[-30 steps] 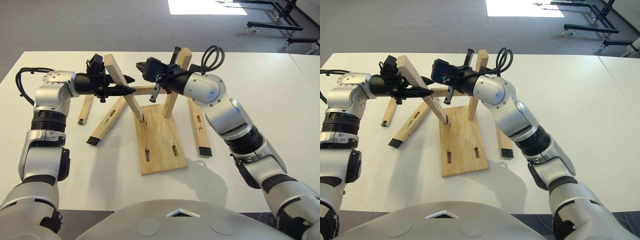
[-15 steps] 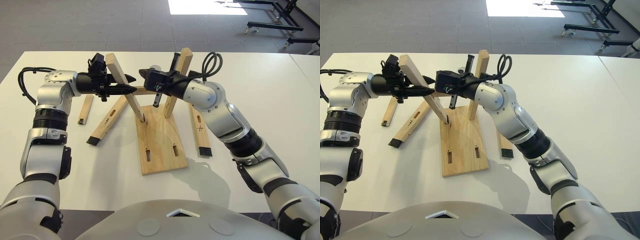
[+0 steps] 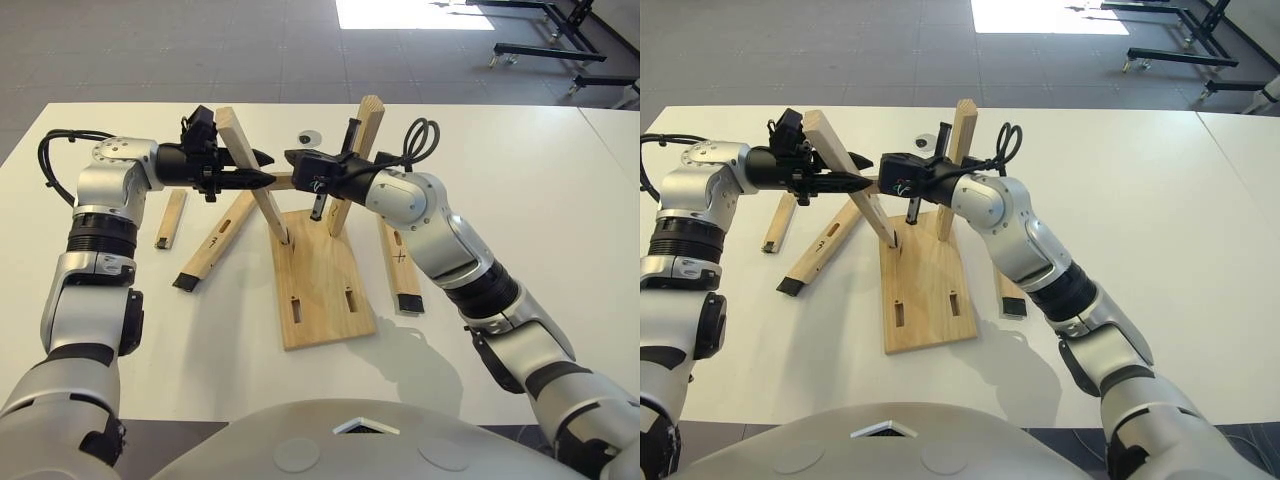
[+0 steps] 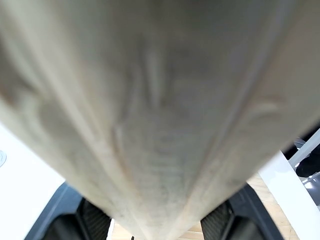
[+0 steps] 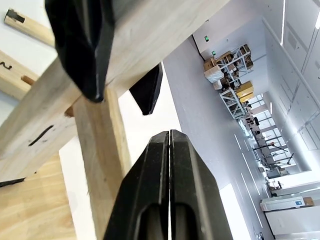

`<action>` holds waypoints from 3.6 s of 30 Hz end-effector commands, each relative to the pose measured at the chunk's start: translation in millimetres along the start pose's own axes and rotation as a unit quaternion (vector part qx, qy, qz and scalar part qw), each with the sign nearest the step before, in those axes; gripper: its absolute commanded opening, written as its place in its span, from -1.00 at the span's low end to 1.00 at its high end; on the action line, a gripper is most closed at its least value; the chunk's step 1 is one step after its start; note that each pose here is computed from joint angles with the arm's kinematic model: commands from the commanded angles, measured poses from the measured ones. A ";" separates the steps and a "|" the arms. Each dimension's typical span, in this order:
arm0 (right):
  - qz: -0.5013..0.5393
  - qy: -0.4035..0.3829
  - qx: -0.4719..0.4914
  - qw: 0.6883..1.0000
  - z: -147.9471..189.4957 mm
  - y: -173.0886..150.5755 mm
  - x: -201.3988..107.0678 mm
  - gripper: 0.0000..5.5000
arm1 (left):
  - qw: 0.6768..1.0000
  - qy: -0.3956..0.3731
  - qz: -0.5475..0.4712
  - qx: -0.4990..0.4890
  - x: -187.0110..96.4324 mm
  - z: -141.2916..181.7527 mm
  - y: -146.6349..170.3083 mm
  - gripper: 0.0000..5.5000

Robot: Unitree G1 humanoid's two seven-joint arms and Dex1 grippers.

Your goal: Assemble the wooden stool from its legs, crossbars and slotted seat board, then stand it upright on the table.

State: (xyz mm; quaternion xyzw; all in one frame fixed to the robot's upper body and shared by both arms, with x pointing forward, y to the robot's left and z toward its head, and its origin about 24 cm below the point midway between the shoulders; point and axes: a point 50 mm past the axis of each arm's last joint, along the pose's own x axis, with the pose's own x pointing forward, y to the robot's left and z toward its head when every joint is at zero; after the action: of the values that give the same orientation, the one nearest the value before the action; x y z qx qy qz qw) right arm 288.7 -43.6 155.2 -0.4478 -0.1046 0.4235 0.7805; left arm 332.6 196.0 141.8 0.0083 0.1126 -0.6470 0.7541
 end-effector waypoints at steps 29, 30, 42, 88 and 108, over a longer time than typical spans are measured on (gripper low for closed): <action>-0.043 -0.020 0.330 0.943 47.6 -29.1 6.4 -0.99 | 1.000 0.018 0.016 0.000 -1.7 1.3 5.0 -0.26; -0.053 -0.019 0.326 0.944 49.0 -28.8 7.3 -0.99 | 1.000 0.017 0.016 0.000 -1.8 1.4 5.0 -0.26; -0.146 -0.004 0.283 0.948 62.1 -34.6 18.8 -0.99 | 1.000 0.019 0.021 0.000 -3.3 -2.2 4.0 -0.26; -0.096 0.102 0.271 0.952 -6.2 24.8 16.9 -0.99 | 0.999 0.027 0.033 0.000 -1.9 -2.8 3.3 -0.26; -0.134 -0.013 0.377 0.916 37.6 -41.3 11.4 -0.99 | 0.997 0.035 0.064 -0.003 -3.9 -7.0 6.1 -0.26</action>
State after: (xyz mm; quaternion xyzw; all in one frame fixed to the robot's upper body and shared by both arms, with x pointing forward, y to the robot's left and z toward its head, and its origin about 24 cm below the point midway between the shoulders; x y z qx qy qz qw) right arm 300.0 -25.4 193.7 -0.1059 0.0117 0.3280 0.9386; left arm 337.1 196.5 140.5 0.0145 0.1127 -0.6129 0.7819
